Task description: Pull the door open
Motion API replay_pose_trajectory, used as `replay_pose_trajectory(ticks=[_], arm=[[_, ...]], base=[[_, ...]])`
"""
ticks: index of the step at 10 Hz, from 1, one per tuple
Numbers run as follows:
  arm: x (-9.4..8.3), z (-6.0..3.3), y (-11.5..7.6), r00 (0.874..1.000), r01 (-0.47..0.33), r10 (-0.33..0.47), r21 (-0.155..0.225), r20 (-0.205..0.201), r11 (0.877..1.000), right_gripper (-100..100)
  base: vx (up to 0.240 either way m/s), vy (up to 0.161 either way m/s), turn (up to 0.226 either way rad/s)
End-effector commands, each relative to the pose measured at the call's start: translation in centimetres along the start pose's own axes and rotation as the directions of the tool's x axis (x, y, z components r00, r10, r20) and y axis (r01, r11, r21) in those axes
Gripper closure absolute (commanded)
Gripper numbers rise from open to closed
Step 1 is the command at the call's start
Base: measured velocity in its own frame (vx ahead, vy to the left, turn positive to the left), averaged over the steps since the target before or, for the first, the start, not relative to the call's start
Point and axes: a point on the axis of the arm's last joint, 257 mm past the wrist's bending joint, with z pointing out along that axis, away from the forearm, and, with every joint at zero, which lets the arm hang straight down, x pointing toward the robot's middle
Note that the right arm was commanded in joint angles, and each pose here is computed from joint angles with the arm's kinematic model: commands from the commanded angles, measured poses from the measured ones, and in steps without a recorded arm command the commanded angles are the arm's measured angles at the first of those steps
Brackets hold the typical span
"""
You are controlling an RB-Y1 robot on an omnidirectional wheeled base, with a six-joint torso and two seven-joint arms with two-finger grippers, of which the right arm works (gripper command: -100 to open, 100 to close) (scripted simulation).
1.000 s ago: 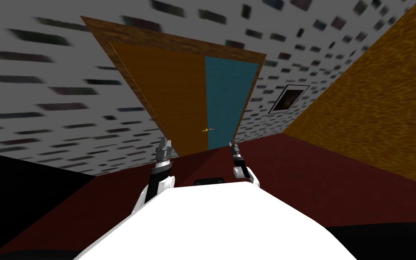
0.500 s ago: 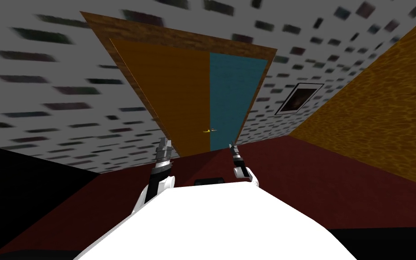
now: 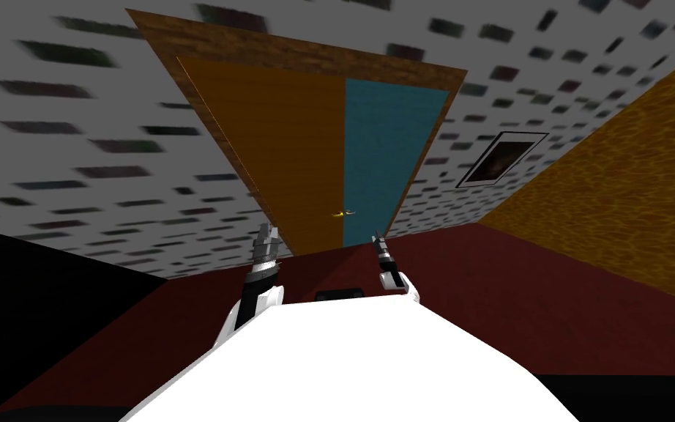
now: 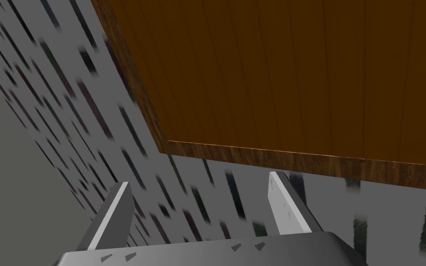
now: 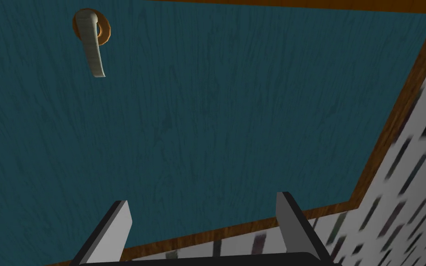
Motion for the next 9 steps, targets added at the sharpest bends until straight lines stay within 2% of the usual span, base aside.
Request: replay_pose_trajectory(ticks=[1,9], arm=[[-0.2,-0.01,-1.0,1.000,-0.002,0.002,0.014,-0.002,1.000,-100],[-1.6,-0.99,-5.8,1.000,-0.011,0.011,0.097,-0.004,0.995,-100]], base=[[0.091,0.011,0.059],[0.096,0.019,0.056]])
